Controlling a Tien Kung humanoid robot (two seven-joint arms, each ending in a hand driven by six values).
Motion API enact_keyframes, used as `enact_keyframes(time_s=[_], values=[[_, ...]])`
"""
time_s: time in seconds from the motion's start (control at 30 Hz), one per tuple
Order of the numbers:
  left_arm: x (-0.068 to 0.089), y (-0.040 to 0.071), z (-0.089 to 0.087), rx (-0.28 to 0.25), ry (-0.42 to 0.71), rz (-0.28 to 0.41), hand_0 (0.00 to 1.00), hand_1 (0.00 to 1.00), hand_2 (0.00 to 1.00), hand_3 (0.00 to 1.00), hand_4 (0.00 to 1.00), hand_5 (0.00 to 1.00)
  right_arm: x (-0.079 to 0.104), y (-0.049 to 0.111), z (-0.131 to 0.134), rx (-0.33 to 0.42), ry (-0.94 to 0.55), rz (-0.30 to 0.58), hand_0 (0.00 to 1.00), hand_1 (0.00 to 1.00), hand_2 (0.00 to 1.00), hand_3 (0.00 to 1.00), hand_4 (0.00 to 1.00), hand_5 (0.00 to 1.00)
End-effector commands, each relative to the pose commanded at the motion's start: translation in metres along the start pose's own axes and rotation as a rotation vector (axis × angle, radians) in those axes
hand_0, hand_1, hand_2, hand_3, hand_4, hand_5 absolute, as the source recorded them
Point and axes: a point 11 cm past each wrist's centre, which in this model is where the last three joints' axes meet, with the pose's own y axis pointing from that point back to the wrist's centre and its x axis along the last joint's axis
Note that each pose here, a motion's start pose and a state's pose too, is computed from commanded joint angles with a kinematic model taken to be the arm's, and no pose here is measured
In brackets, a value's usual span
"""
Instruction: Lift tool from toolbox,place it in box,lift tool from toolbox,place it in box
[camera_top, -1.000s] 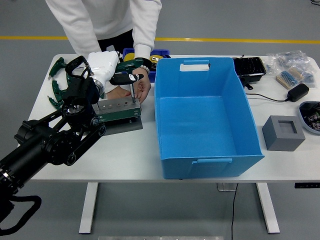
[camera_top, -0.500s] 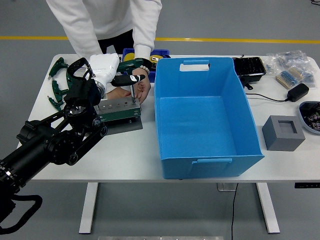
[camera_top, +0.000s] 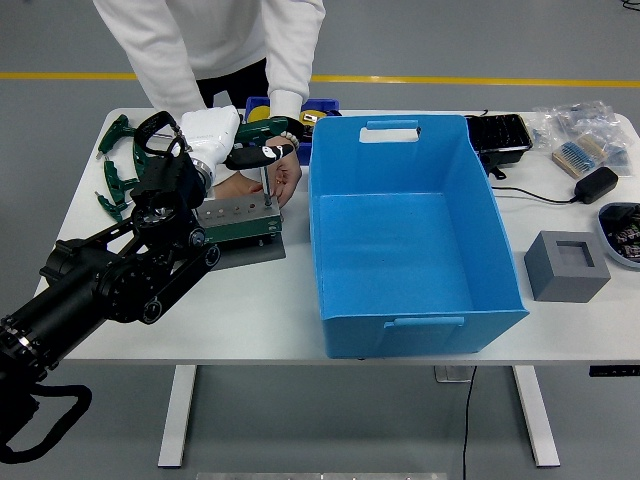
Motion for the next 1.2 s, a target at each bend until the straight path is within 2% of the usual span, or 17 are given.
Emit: enact_keyframes(time_s=[0.03,0.2,0.23,0.4,0.43,0.6,0.63,0.73,0.8,0.83,1.2], values=[[-0.001,0.0,0.0,0.001,0.002,-0.004,0.227,0.138,0.199,0.324,0.998,0.955,0.0,0.0,0.0,0.0,0.0,0.0,0.695,0.667,0.752,0.597,0.818,0.752],[-0.002,-0.001,-0.002,0.009,0.003,-0.02,0.227,0.138,0.199,0.324,0.998,0.955,0.0,0.0,0.0,0.0,0.001,0.0,0.695,0.667,0.752,0.597,0.818,0.752],[-0.003,-0.001,-0.003,0.011,0.003,-0.021,0.198,0.083,0.142,0.257,0.998,0.962,0.0,0.0,0.0,0.0,0.002,0.0,0.695,0.665,0.752,0.596,0.818,0.752],[-0.005,-0.002,-0.006,0.023,0.007,-0.027,0.198,0.083,0.142,0.257,0.998,0.962,0.0,0.0,0.0,0.0,0.003,0.0,0.695,0.665,0.752,0.596,0.818,0.752],[-0.005,-0.003,-0.007,0.026,0.007,-0.028,0.18,0.06,0.114,0.198,0.998,0.962,0.0,0.0,0.0,0.0,0.003,0.0,0.696,0.666,0.753,0.596,0.817,0.752],[-0.007,-0.004,-0.01,0.036,0.007,-0.026,0.18,0.06,0.114,0.198,0.998,0.962,0.0,0.0,-0.001,0.001,0.003,-0.001,0.696,0.666,0.753,0.596,0.817,0.752],[-0.008,-0.004,-0.011,0.036,0.007,-0.026,0.176,0.046,0.095,0.128,0.998,0.968,-0.001,0.0,-0.001,0.002,0.003,-0.001,0.694,0.665,0.752,0.596,0.817,0.752],[-0.008,-0.004,-0.011,0.032,0.009,-0.023,0.176,0.046,0.095,0.128,0.998,0.968,-0.001,0.0,-0.001,0.002,0.003,-0.001,0.694,0.665,0.752,0.596,0.817,0.752],[-0.008,-0.004,-0.01,0.027,0.013,-0.018,0.176,0.046,0.095,0.128,0.998,0.968,-0.001,0.0,-0.002,0.003,0.004,-0.001,0.694,0.665,0.752,0.596,0.817,0.752],[-0.008,-0.004,-0.01,0.023,0.015,-0.015,0.179,0.032,0.075,0.089,0.998,0.945,-0.001,0.0,-0.002,0.004,0.004,-0.001,0.694,0.664,0.751,0.595,0.817,0.751],[-0.002,-0.004,-0.002,-0.05,0.048,0.029,0.179,0.03,0.065,0.074,0.987,0.931,0.0,0.0,-0.002,0.004,0.005,0.0,0.694,0.662,0.75,0.595,0.818,0.752]])
